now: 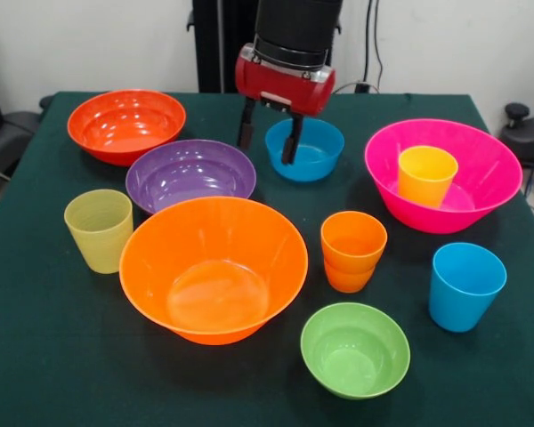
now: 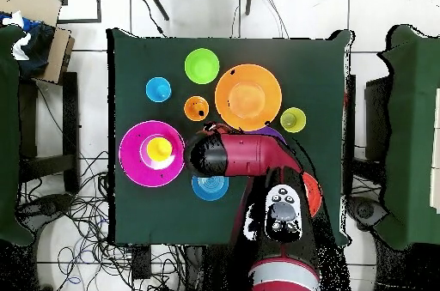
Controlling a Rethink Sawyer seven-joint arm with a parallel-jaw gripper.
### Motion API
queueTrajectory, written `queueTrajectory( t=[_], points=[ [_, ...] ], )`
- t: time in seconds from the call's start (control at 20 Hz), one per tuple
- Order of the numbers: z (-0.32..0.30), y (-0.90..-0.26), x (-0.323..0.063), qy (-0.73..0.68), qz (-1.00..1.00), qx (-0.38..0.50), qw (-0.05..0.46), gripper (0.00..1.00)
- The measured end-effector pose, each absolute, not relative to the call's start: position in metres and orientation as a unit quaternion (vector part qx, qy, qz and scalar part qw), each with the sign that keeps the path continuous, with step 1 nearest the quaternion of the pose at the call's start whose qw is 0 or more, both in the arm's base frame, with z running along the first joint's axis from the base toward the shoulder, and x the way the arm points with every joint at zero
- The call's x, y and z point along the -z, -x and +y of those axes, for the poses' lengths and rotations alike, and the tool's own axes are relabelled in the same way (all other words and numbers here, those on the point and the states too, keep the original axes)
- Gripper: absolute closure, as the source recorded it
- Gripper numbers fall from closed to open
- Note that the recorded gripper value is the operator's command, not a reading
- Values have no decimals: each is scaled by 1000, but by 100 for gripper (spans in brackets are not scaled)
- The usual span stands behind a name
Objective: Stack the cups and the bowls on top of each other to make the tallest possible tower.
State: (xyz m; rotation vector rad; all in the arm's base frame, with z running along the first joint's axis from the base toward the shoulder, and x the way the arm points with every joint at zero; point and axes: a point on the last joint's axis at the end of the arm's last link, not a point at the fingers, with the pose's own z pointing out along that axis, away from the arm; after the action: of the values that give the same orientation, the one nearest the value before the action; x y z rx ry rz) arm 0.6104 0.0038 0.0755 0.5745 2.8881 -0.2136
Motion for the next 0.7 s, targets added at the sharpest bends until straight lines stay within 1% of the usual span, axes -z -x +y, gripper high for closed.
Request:
queueTrajectory(
  t=[0.5,0.7],
  points=[
    [12,-633,-84,-171,977,76,105,0],
    [17,-648,-92,-166,976,76,117,0]
  ],
)
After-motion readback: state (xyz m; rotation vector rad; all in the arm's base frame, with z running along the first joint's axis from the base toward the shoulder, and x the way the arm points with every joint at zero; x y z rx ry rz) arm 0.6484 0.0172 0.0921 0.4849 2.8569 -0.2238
